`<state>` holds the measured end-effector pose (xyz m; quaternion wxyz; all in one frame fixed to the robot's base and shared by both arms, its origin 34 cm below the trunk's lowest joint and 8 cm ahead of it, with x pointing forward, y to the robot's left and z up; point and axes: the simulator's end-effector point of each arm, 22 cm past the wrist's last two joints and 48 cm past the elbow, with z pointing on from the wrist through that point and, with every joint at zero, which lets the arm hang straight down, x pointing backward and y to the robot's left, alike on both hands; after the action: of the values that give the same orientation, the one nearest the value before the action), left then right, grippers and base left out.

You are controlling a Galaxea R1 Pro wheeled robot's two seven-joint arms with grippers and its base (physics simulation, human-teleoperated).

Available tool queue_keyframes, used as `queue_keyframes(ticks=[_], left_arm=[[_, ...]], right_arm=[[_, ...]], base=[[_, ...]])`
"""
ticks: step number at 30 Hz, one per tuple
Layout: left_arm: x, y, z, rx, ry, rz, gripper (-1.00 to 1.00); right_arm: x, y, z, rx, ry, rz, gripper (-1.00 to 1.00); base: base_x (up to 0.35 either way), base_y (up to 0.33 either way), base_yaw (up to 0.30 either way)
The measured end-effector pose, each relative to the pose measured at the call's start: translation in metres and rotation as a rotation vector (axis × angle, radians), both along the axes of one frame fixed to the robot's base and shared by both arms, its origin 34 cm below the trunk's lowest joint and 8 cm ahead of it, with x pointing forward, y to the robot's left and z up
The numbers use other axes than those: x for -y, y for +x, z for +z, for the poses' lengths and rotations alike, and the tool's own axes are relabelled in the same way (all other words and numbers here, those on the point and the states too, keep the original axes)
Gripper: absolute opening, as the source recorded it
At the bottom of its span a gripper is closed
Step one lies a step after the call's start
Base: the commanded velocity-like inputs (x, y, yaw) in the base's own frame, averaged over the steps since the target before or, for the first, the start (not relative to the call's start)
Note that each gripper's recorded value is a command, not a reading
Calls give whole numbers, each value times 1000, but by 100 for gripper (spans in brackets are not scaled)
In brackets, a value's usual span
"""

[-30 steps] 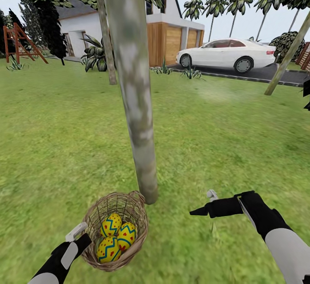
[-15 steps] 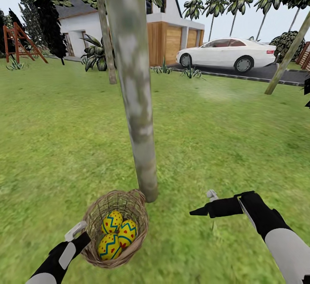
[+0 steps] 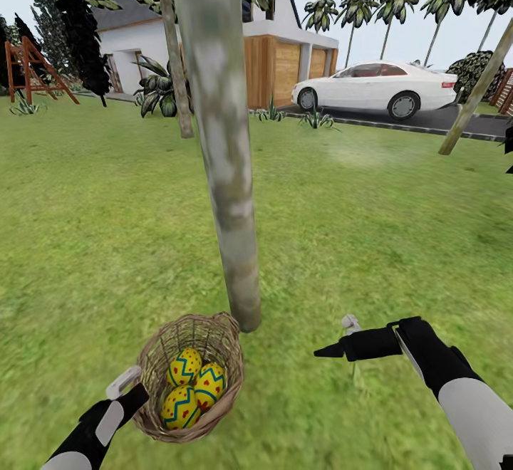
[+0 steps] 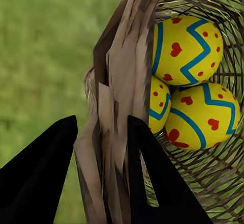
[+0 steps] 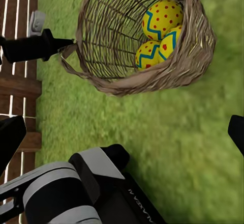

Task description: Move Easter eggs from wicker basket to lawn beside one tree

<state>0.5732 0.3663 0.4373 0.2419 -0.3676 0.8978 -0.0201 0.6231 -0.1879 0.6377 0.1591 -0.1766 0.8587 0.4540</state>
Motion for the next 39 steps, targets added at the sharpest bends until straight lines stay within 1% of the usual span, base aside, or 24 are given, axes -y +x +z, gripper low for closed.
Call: queue_keyframes(ticks=[1,2,3,5,8,10,20,21,25,26,27,39], left_arm=[[4,2,-1,11,-10,-15,-100],[8,6,-2,30,-33,-12,-100],[8,7,-2,39,-37,-14,-100],[8,5,-8,33,-31,-27,-100],[9,5,-13,35,-34,-25,-100],[4,4,-16,32,-41,-19,-100],[0,15,-17,29,-56,-47,-100],[0,15,-18,30,-56,-44,-100],[0,8,-24,35,-80,13,-100],[0,7,-25,35,-82,18,100],[0,0,-35,46,-50,30,100],[0,-1,-35,46,-49,31,100]], right_arm=[[0,0,-2,0,-1,0,100],[0,-1,-5,0,-2,0,100],[0,-1,-7,0,-3,-1,100],[0,-1,-11,0,-4,-1,100],[1,-2,-17,-1,-4,-2,100],[0,-3,-21,0,-4,-1,100],[0,-6,-40,-1,-6,-2,100],[0,-6,-40,0,-7,-2,100],[0,-6,-40,-1,-6,-2,100],[0,-6,-40,-1,-7,-2,100],[1,-6,-40,-2,-7,-3,100],[1,-6,-41,-3,-9,-4,100]], base=[[0,0,0],[0,0,0],[0,0,0],[0,0,0],[0,0,0],[0,0,0],[0,0,0],[0,0,0],[0,0,0],[0,0,0],[0,0,0],[0,0,0]])
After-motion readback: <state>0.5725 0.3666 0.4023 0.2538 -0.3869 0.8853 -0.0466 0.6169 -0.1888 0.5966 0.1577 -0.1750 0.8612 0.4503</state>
